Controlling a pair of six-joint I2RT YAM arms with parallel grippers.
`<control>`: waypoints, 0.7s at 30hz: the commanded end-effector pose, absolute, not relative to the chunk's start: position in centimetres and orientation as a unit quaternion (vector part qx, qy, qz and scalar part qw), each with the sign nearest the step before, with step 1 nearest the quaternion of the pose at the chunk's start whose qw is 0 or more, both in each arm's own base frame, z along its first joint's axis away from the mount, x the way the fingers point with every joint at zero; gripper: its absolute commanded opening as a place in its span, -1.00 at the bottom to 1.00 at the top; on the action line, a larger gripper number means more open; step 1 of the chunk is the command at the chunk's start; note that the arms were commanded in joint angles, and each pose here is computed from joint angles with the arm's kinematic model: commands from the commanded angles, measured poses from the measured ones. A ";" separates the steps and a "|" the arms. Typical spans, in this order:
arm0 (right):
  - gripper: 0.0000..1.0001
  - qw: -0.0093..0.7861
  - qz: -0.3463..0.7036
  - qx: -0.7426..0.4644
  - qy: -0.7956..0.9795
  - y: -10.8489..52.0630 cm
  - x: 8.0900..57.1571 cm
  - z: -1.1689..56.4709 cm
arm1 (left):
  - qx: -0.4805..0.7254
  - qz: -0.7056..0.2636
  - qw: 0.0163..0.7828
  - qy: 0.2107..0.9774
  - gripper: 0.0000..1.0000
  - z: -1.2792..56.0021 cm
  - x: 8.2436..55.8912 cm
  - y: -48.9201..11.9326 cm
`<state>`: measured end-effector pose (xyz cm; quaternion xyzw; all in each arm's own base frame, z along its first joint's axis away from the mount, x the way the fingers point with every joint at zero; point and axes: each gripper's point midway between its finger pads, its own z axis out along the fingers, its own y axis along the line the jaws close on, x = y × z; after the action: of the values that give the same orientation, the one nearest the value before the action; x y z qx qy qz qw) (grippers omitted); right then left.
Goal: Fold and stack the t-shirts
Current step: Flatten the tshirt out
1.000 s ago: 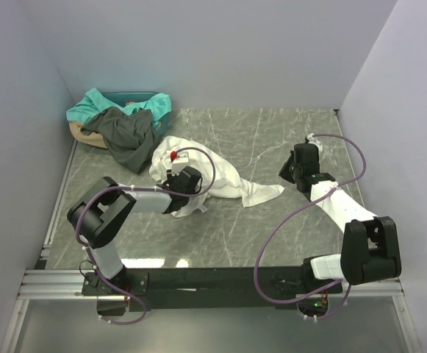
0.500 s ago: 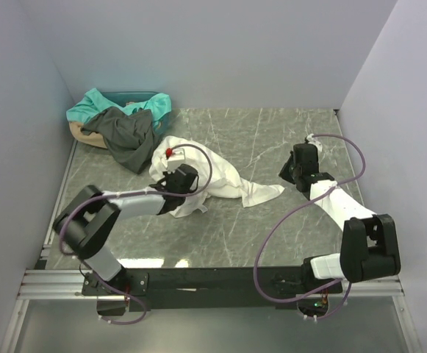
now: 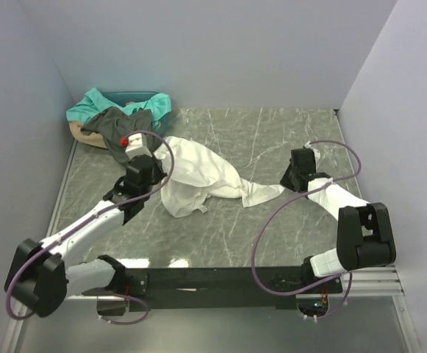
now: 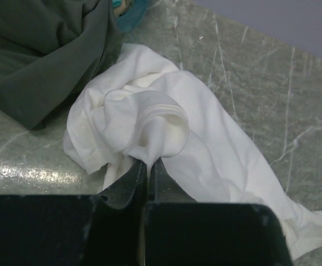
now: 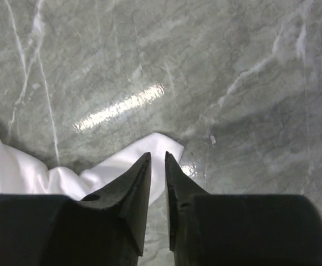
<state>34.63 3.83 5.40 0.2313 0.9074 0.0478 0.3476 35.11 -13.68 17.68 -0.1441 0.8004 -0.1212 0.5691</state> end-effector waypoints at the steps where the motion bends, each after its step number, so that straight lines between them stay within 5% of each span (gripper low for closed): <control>1: -0.51 0.355 0.049 0.236 0.903 3.5 34.2 5.6 | -0.123 -0.171 0.585 0.783 -0.99 19.9 34.6 -14.1; 10: -0.49 0.320 0.048 0.231 0.918 3.9 33.9 3.7 | -0.141 -0.175 0.595 0.772 -0.98 20.5 33.7 -11.1; 21: -0.23 0.307 0.060 0.225 0.923 4.6 34.5 3.0 | -0.138 -0.183 0.592 0.773 -0.98 20.2 33.6 -10.9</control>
<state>33.13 4.46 2.07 0.2259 0.9272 0.0509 0.2945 33.52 -10.72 19.12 -0.1479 0.7840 -0.1698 0.5784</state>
